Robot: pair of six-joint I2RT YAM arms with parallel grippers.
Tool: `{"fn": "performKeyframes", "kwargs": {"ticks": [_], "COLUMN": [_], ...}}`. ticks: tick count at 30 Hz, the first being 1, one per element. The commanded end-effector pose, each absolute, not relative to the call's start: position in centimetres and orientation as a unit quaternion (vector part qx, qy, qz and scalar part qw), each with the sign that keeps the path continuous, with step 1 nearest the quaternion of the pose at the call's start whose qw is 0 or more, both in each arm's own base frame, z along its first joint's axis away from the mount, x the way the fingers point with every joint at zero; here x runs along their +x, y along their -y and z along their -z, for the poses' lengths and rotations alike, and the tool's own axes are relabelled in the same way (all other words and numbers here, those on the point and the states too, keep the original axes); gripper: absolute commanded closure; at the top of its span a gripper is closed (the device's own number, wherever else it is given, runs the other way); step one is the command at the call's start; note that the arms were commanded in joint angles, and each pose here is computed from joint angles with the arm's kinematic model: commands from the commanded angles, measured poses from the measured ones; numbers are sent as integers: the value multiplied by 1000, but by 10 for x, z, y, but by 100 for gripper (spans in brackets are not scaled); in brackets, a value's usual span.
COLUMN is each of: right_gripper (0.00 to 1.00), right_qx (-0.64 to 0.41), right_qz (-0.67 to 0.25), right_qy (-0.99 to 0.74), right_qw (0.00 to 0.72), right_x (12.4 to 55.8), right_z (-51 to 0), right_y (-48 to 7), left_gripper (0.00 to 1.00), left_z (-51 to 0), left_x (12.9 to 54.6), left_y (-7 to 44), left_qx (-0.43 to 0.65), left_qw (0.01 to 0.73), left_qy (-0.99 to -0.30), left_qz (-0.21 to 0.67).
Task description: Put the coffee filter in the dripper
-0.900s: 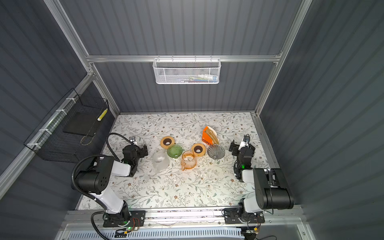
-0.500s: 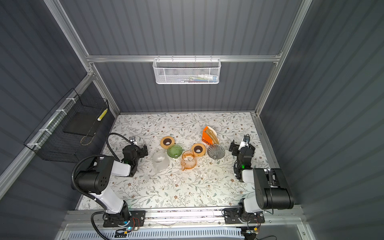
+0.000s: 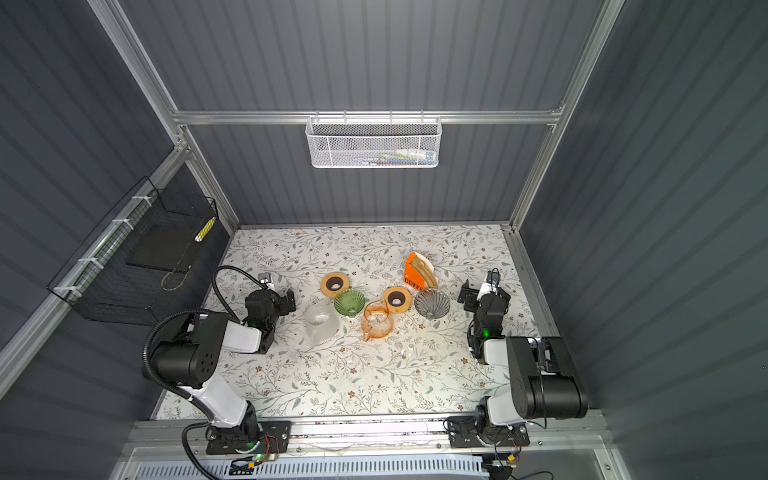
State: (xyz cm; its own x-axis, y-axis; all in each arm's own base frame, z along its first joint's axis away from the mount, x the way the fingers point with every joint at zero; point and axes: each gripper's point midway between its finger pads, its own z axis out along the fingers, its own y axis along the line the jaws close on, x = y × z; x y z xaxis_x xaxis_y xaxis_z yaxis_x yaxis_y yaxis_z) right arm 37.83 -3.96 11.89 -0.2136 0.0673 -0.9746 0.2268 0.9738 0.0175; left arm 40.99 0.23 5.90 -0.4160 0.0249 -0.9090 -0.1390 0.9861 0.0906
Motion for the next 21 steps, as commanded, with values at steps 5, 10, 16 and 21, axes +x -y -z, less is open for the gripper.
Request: {"fn": "performKeyframes", "kwargs": {"ticks": [5, 10, 16, 21], "right_gripper": [1, 13, 19, 22], "right_qx": [93, 80, 108, 124], "right_qz": [55, 55, 92, 72], "right_qy": [-776, -778, -786, -790], "right_qw": [621, 620, 602, 596], "right_x": [381, 383, 373, 367], "right_z": [-121, -132, -162, -197], "right_y": [40, 35, 39, 33], "left_gripper": [3, 31, 38, 41], "left_z": [-65, -83, -114, -153], "left_x": [415, 411, 405, 406], "left_y": [-4, -14, -12, 20], "left_qx": [-30, -57, -63, -57], "left_qw": [548, 549, 551, 558], "left_qy": [-832, -828, -824, -828], "left_qz": [-79, -101, -114, -18]}}
